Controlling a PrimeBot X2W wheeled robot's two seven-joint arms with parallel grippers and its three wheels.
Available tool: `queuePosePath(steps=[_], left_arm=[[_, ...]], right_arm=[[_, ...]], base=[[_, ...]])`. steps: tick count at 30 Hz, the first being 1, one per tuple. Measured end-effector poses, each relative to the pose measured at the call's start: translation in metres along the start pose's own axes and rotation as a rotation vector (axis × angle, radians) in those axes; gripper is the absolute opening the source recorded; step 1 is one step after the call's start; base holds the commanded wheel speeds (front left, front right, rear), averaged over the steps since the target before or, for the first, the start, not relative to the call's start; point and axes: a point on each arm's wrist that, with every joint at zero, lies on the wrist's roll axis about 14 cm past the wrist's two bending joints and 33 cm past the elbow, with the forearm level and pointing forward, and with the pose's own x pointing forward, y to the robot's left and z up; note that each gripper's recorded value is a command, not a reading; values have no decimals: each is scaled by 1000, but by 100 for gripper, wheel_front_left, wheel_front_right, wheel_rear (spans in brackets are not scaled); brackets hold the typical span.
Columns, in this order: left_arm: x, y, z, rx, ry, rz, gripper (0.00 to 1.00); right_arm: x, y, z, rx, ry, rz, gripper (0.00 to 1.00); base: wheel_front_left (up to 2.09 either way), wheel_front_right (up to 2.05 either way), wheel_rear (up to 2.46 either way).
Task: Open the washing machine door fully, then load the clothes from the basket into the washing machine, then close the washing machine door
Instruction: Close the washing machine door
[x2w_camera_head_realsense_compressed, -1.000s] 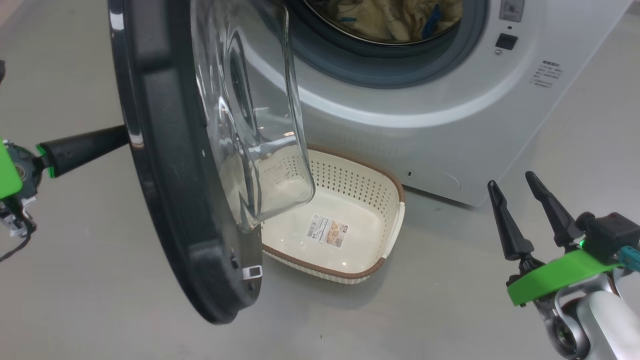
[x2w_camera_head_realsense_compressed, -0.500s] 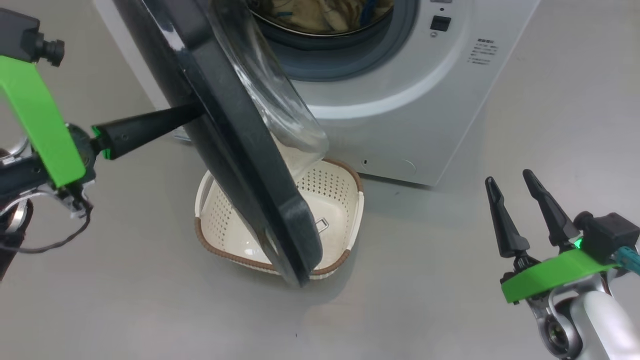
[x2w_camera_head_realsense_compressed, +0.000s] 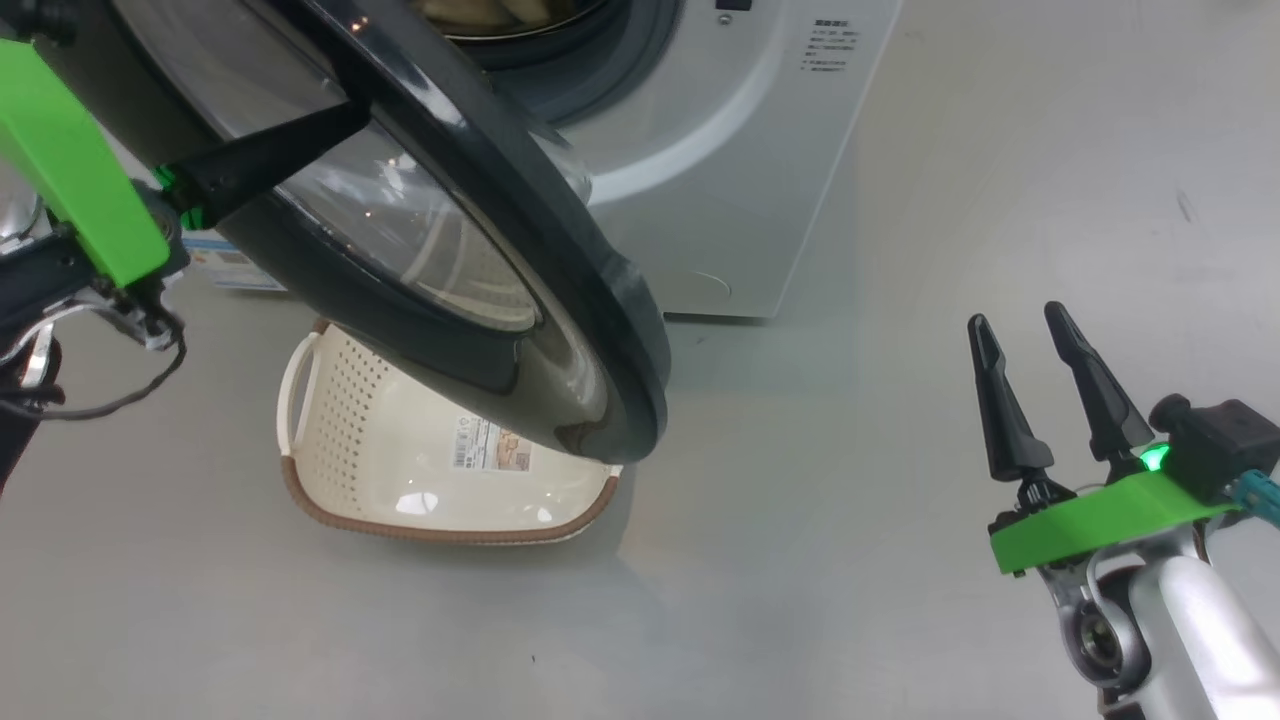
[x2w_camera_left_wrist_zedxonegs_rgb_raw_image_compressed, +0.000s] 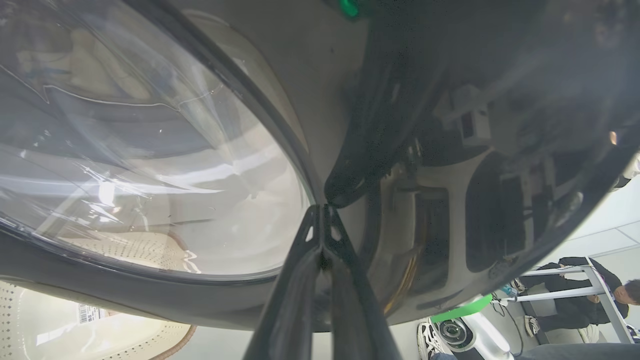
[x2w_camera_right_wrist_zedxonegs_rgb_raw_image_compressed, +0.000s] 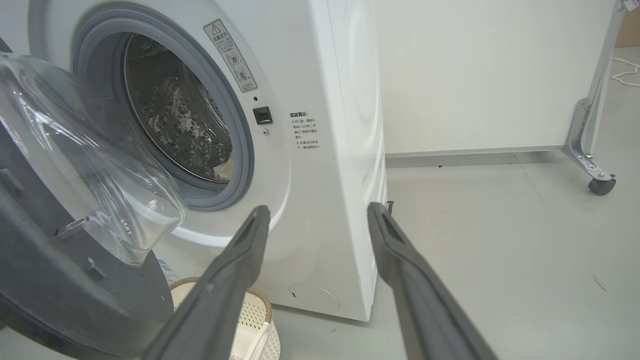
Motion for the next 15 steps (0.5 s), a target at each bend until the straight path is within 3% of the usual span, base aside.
queuePosePath(steps=[15], left_arm=[[60, 12, 11, -16, -39, -40, 0]], right_arm=[[-19, -37, 2, -9, -3, -138, 100]], base=[[0, 0, 0]])
